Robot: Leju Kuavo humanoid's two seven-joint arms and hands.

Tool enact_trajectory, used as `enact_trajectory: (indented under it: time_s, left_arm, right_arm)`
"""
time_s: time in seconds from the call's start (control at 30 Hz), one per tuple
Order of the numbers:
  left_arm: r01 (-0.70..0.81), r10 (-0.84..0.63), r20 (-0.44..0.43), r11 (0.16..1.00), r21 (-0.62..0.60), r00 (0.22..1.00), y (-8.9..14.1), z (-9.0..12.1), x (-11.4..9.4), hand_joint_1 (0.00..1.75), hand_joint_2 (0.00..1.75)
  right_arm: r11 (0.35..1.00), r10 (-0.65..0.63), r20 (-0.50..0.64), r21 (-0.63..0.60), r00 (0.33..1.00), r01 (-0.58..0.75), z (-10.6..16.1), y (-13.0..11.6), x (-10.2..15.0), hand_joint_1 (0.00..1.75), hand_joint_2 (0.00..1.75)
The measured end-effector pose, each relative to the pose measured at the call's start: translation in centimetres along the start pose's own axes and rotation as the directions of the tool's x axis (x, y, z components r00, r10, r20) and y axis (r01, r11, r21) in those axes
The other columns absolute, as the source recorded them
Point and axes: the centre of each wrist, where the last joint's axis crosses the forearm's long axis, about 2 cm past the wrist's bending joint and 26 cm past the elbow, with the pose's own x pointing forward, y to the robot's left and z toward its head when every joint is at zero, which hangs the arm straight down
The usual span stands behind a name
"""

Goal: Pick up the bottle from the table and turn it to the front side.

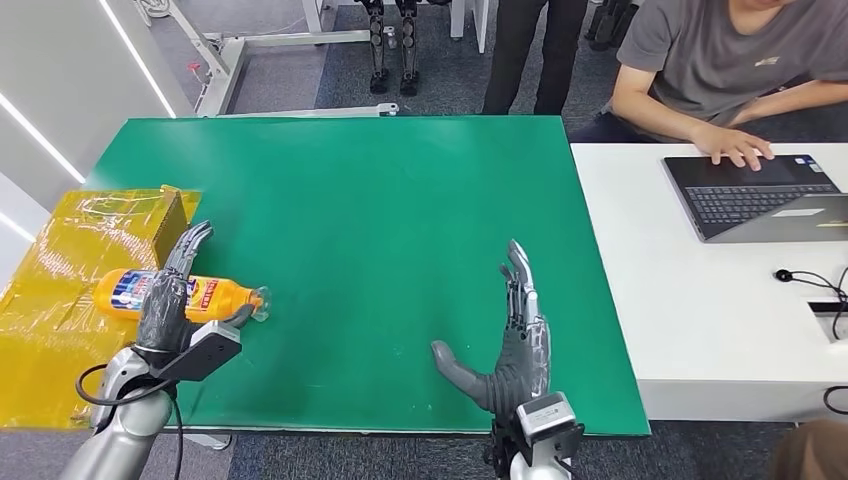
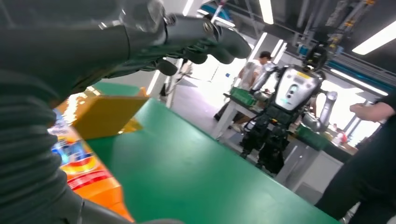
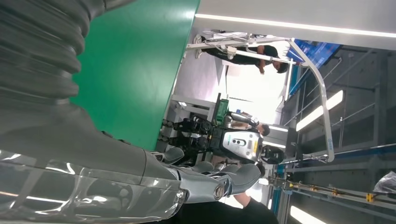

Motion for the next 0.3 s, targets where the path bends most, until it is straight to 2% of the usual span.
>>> enact_trajectory:
  time_s: [0.13,0.2,0.3]
  left_arm:
    - [-0.214,0.217,0.004,0.957,0.196,0.976,-1.3,-2.9,2.4,0.0,1.75]
    - [-0.329,0.33,0.044,0.903,0.277,0.943,-2.5,-5.0,4.5,0.0,1.75]
    - [-0.447,0.436,0.11,0.83,0.335,0.893,-4.0,-7.6,7.5,0.0,1.75]
  right_arm:
    - [1.0,-0.011,0.006,0.01,1.0,0.011,-0.3,0.1,0.0,0.0,1.75]
    - [1.0,-0.007,0.015,0.016,1.0,0.007,-0.7,0.2,-0.1,0.0,1.75]
    - [1.0,0.004,0.025,0.015,1.0,-0.004,-1.2,0.4,-0.1,0.0,1.75]
